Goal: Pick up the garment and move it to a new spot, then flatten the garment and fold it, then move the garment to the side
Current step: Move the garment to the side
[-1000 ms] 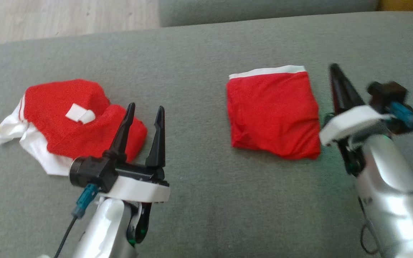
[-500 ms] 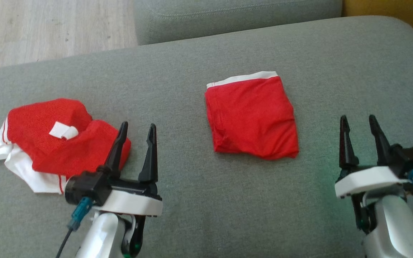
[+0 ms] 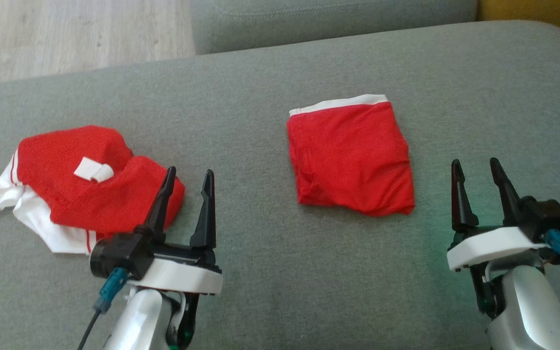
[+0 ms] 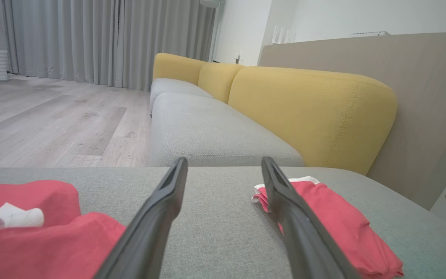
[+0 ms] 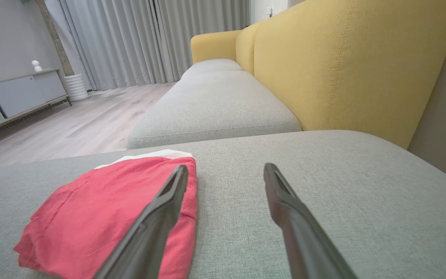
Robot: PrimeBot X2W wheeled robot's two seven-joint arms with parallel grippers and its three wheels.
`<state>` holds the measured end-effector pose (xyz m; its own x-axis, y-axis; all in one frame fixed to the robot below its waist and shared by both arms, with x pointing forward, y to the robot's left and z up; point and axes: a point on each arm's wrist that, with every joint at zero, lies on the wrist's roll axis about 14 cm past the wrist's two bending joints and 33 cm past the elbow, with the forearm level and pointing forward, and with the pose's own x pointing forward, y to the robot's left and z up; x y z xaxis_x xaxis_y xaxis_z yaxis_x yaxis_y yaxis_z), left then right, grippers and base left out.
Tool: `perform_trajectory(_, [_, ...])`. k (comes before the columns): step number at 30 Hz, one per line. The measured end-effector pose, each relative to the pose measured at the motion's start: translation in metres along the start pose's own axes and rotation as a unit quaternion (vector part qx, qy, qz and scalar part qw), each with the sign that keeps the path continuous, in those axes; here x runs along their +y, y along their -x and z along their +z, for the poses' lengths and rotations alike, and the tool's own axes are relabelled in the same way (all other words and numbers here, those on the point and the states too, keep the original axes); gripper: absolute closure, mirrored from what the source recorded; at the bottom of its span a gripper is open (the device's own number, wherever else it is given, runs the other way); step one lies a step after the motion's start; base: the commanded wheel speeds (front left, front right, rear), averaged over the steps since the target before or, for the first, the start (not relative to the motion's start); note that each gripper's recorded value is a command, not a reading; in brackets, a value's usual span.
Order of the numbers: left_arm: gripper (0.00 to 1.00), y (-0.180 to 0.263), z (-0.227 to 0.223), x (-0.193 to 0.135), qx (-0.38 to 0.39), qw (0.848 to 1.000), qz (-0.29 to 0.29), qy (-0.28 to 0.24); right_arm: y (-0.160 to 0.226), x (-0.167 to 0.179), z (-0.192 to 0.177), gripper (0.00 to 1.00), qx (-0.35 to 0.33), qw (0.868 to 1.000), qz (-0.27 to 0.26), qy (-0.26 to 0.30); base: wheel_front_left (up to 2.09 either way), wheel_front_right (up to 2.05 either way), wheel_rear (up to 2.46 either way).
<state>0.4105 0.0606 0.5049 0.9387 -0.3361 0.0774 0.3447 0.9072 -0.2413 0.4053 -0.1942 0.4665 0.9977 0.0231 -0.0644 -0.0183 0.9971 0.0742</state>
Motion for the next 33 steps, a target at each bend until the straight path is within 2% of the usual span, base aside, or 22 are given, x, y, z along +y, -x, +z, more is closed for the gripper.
perform_trajectory(10, [0.00,-0.006,-0.011,0.013,0.013,1.000,0.011,0.001,-0.042,0.023,-0.033,0.00,0.092,0.995,0.031,-0.002,0.00,0.00,0.00])
perform_trajectory(19, [0.00,-0.009,-0.017,0.029,0.023,0.999,0.027,-0.001,-0.070,0.050,-0.089,0.00,0.209,0.976,0.053,-0.040,0.00,0.00,0.00])
perform_trajectory(25, [0.00,-0.008,-0.019,0.033,0.026,0.999,0.033,-0.004,-0.082,0.061,-0.099,0.00,0.229,0.971,0.069,-0.023,0.00,0.00,0.00])
perform_trajectory(26, [0.00,-0.007,-0.019,0.034,0.027,0.999,0.035,-0.005,-0.084,0.062,-0.099,0.28,0.228,0.971,0.072,-0.020,0.00,0.00,0.00])
perform_trajectory(27, [0.00,-0.007,-0.019,0.034,0.027,0.999,0.036,-0.006,-0.085,0.063,-0.099,0.80,0.226,0.971,0.074,-0.016,0.00,0.00,0.00])
perform_trajectory(28, [0.00,-0.007,-0.019,0.034,0.026,0.999,0.035,-0.006,-0.085,0.064,-0.098,1.00,0.223,0.972,0.076,-0.010,0.00,0.00,0.00])
perform_trajectory(33, [0.00,-0.010,-0.015,0.026,0.021,0.999,0.024,-0.006,-0.080,0.064,-0.094,1.00,0.205,0.974,0.092,0.037,0.00,0.00,0.00])
